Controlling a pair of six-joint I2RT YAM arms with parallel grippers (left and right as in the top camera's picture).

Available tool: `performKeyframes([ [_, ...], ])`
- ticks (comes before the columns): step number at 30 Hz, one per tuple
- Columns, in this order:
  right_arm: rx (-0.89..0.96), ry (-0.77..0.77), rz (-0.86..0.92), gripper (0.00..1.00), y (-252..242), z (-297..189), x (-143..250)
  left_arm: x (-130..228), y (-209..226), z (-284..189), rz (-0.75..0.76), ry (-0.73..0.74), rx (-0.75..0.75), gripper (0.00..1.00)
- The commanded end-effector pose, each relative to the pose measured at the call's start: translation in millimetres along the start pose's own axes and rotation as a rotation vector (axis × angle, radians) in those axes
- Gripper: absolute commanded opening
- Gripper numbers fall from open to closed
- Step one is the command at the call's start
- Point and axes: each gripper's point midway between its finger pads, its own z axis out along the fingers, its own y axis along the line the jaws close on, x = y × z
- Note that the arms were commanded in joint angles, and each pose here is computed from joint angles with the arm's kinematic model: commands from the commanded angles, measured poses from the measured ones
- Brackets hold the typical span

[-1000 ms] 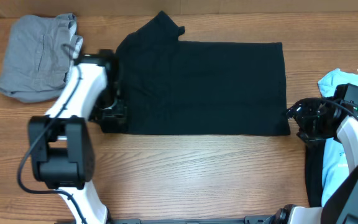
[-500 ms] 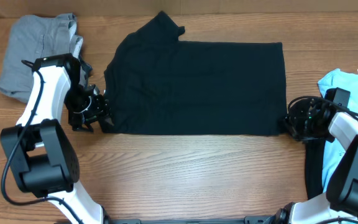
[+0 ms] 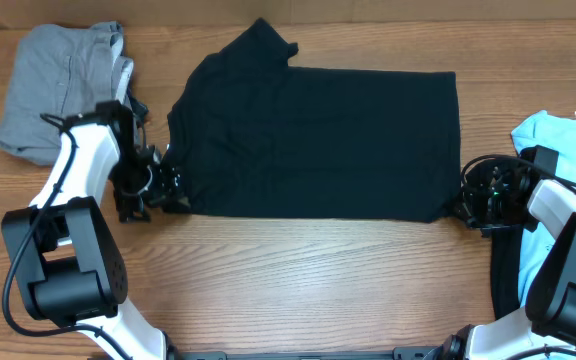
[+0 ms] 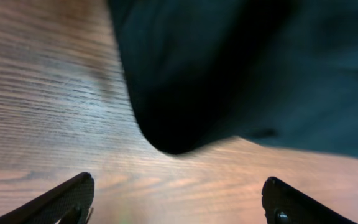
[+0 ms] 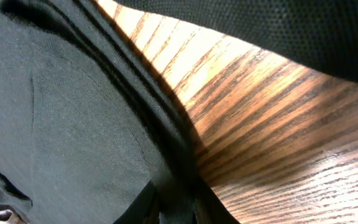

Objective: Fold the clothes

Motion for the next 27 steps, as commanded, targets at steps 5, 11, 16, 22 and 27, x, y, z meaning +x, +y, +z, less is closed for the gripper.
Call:
performKeyframes([
  [5, 0.040, 0.028, 0.014, 0.17, -11.3, 7.9, 6.9, -13.6, 3.2, 18.7, -0.079, -0.089, 0.019, 0.62],
  [11, 0.043, 0.032, 0.013, 0.17, -11.9, 7.9, 7.9, -30.0, 0.8, 16.6, -0.088, -0.156, 0.031, 0.31],
  [16, 0.067, 0.034, 0.019, 0.17, -16.6, 7.6, 9.3, -27.6, 5.0, 16.5, -0.097, -0.148, 0.013, 0.09],
  [22, 0.160, 0.060, 0.041, 0.17, -34.6, 4.8, 18.8, -12.6, 34.8, 13.2, -0.100, -0.098, -0.116, 0.04],
  [27, 0.176, 0.112, 0.019, 0.17, -38.8, 2.7, 31.0, -2.0, 57.4, 2.3, -0.145, -0.080, -0.172, 0.04],
])
